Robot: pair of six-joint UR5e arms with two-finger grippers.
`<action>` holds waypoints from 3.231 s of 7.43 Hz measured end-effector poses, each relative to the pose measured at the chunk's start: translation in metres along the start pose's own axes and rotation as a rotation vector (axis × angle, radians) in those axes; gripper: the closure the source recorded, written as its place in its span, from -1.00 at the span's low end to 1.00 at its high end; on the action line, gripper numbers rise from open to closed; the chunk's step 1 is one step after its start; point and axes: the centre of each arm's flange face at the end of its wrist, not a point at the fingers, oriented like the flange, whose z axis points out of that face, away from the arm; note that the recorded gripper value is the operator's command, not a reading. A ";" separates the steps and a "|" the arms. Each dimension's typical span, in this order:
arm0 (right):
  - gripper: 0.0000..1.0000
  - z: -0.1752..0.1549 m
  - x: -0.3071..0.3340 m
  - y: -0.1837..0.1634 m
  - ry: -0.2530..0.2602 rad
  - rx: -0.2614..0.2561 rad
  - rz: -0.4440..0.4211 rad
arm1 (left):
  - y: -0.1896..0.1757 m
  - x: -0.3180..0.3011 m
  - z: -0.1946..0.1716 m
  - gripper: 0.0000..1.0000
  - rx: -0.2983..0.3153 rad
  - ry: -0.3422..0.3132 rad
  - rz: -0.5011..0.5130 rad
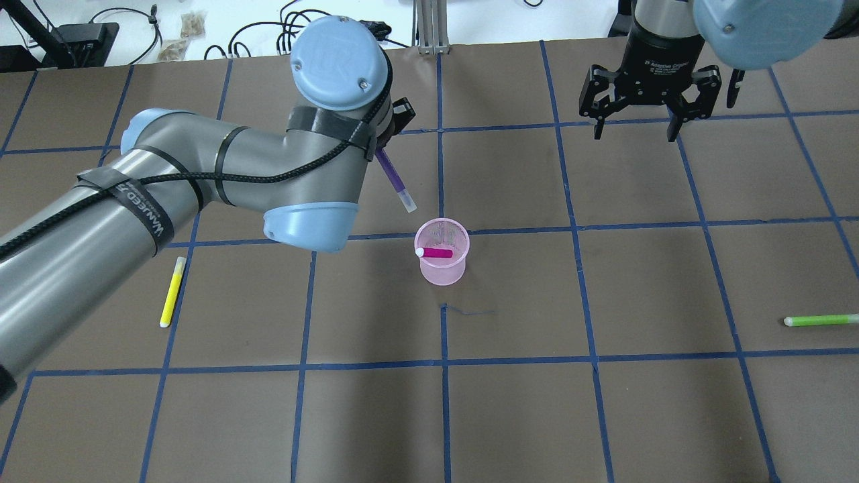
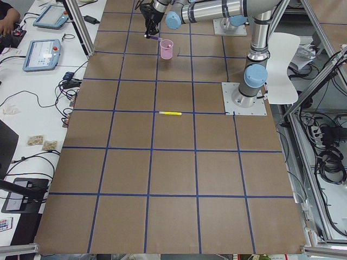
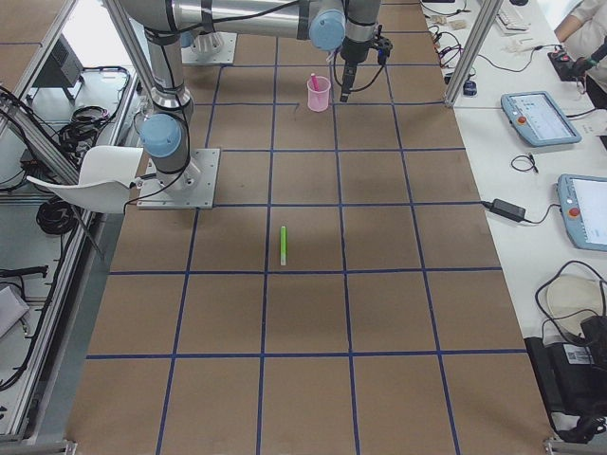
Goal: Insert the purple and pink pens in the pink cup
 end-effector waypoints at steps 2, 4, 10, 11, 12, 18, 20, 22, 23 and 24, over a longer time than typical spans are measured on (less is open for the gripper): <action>-1.00 -0.001 0.005 -0.001 0.000 0.009 -0.058 | 0.020 0.007 0.013 1.00 -0.023 -0.013 -0.038; -1.00 -0.004 0.008 0.000 -0.007 0.020 -0.098 | 0.036 0.014 0.023 1.00 -0.030 -0.020 -0.077; -1.00 -0.032 0.008 0.020 -0.059 0.084 -0.140 | 0.076 0.026 0.051 -0.17 -0.024 -0.087 -0.094; -1.00 -0.029 0.008 0.021 -0.059 0.081 -0.140 | 0.080 0.028 0.051 -0.98 -0.026 -0.087 -0.100; -1.00 -0.027 0.008 0.020 -0.059 0.083 -0.138 | 0.083 0.029 0.050 -1.00 -0.028 -0.085 -0.103; -1.00 -0.023 0.010 0.016 -0.059 0.093 -0.134 | 0.045 0.025 0.023 -1.00 -0.039 -0.028 0.090; -1.00 -0.022 0.011 0.015 -0.059 0.095 -0.133 | -0.011 0.001 0.017 -1.00 -0.134 0.027 0.273; -1.00 -0.021 0.012 0.015 -0.058 0.094 -0.134 | -0.071 -0.054 0.014 -1.00 -0.257 0.015 0.293; -1.00 -0.021 0.012 0.015 -0.059 0.093 -0.134 | -0.093 -0.085 0.009 -1.00 -0.316 -0.012 0.305; -1.00 -0.022 0.012 0.016 -0.060 0.096 -0.132 | -0.110 -0.114 0.000 -1.00 -0.367 -0.031 0.358</action>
